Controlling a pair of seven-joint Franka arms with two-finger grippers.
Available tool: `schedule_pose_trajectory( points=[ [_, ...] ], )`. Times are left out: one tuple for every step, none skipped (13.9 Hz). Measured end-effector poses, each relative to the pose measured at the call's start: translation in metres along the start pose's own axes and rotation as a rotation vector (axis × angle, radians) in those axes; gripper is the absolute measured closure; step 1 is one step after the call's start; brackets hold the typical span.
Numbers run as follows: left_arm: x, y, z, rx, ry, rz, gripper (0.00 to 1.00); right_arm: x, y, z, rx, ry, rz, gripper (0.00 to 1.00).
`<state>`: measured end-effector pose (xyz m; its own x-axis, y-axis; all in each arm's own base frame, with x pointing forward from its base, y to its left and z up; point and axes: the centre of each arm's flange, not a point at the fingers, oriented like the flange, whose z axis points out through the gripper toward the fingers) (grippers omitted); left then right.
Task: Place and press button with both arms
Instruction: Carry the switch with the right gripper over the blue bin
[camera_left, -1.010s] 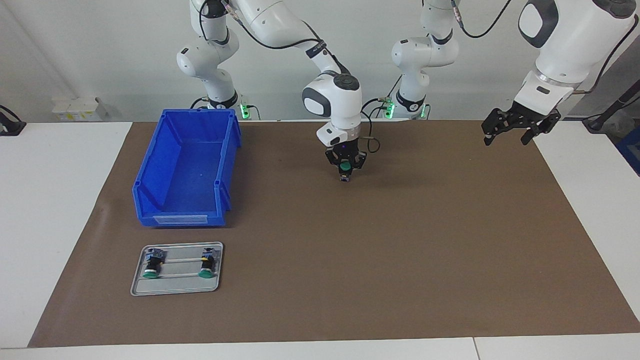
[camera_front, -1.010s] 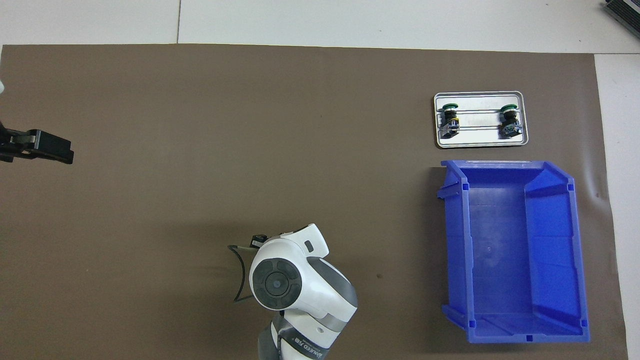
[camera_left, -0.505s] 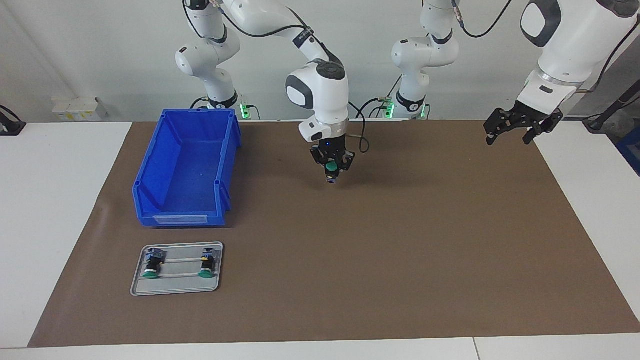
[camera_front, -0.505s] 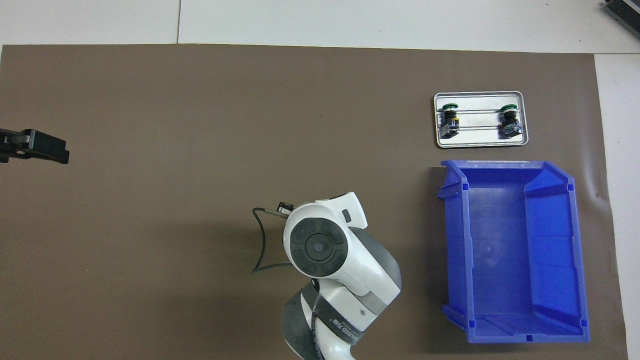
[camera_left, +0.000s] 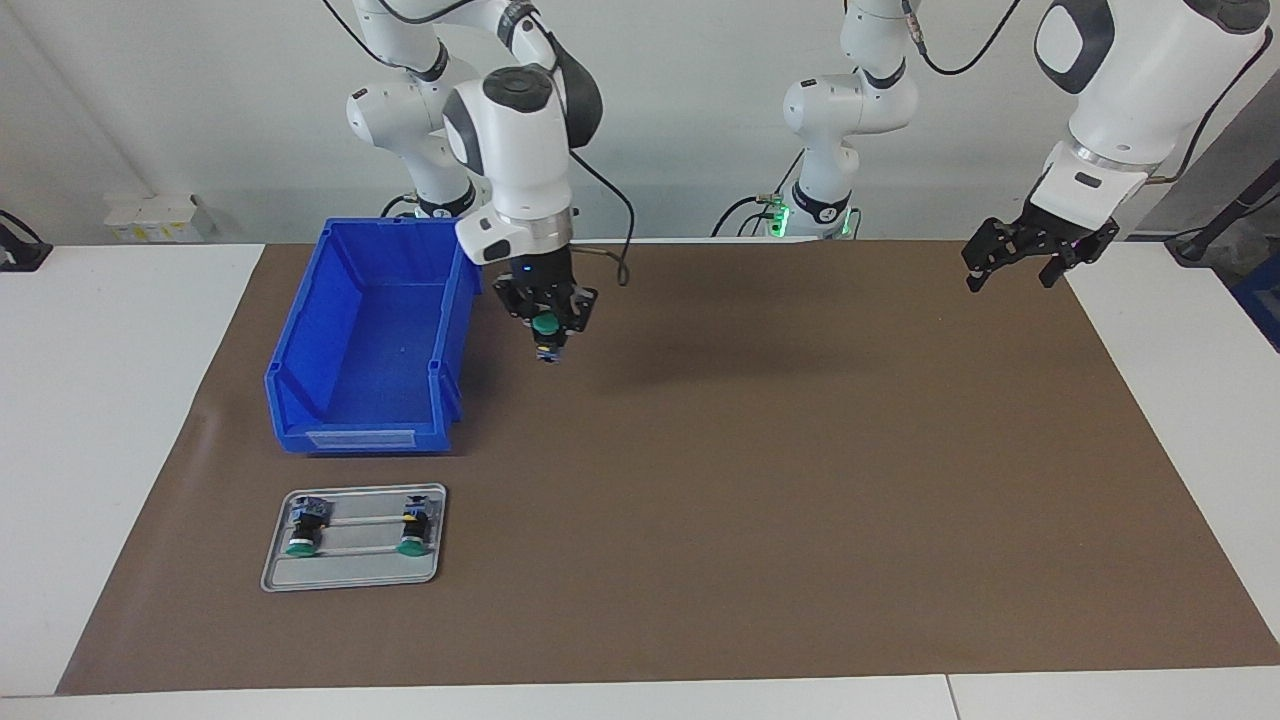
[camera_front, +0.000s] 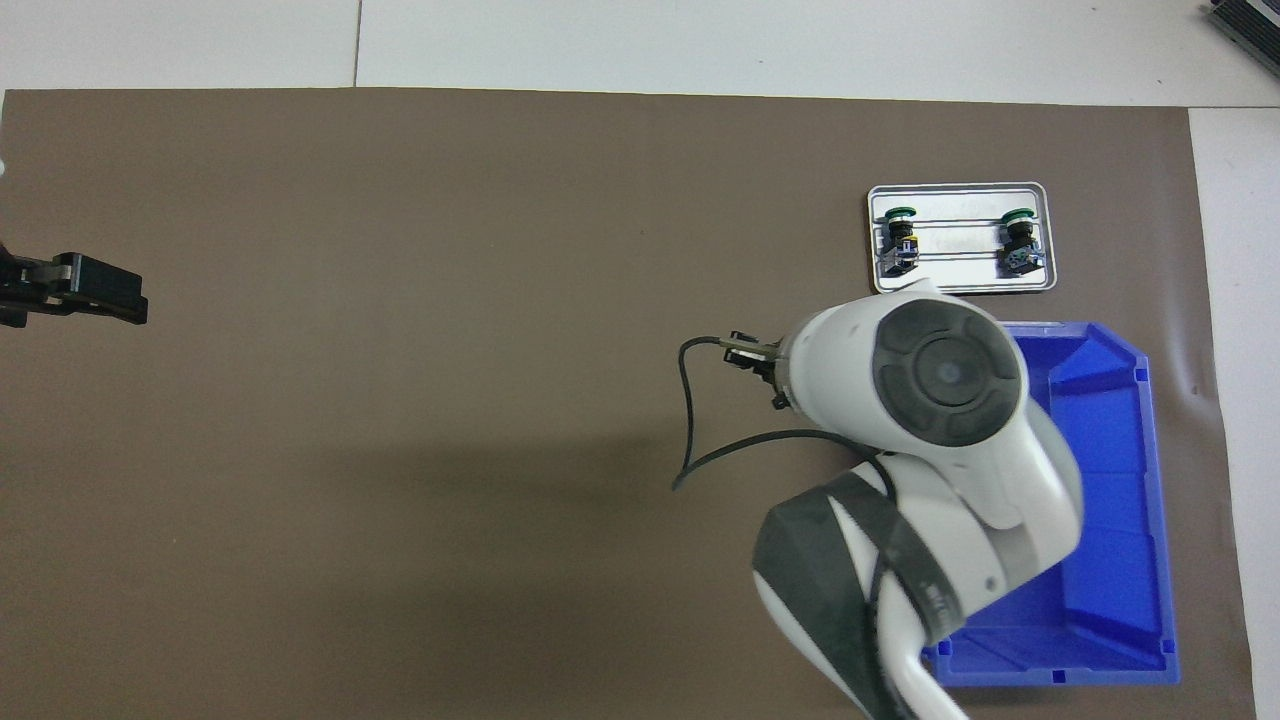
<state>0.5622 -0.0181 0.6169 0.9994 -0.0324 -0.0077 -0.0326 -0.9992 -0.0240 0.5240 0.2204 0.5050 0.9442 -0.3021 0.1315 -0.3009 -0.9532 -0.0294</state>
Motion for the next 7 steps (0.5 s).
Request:
schedule_pose_trajectory(
  points=[
    [0.0, 0.002, 0.0, 0.0, 0.0, 0.004, 0.0, 0.012, 0.027, -0.011, -0.014, -0.01, -0.027, 0.65],
    [0.0, 0.003, 0.0, 0.0, 0.0, 0.006, 0.0, 0.024, 0.056, -0.018, -0.03, -0.025, -0.06, 0.65],
    [0.0, 0.004, 0.0, 0.0, -0.001, 0.005, 0.0, 0.036, 0.085, -0.022, -0.042, -0.039, -0.095, 0.65],
    [0.0, 0.003, 0.001, 0.0, -0.002, 0.0, 0.0, 0.049, 0.115, -0.02, -0.047, -0.05, -0.127, 0.65],
    [0.0, 0.0, 0.001, 0.0, -0.003, -0.006, 0.0, 0.06, 0.144, -0.013, -0.048, -0.067, -0.155, 0.65],
    [0.0, -0.003, 0.001, 0.0, -0.003, -0.013, 0.0, 0.067, 0.17, -0.005, -0.047, -0.087, -0.175, 0.65],
    [0.0, -0.006, 0.002, 0.0, -0.004, -0.019, 0.0, 0.07, 0.191, 0.005, -0.045, -0.104, -0.187, 0.65]
  ],
)
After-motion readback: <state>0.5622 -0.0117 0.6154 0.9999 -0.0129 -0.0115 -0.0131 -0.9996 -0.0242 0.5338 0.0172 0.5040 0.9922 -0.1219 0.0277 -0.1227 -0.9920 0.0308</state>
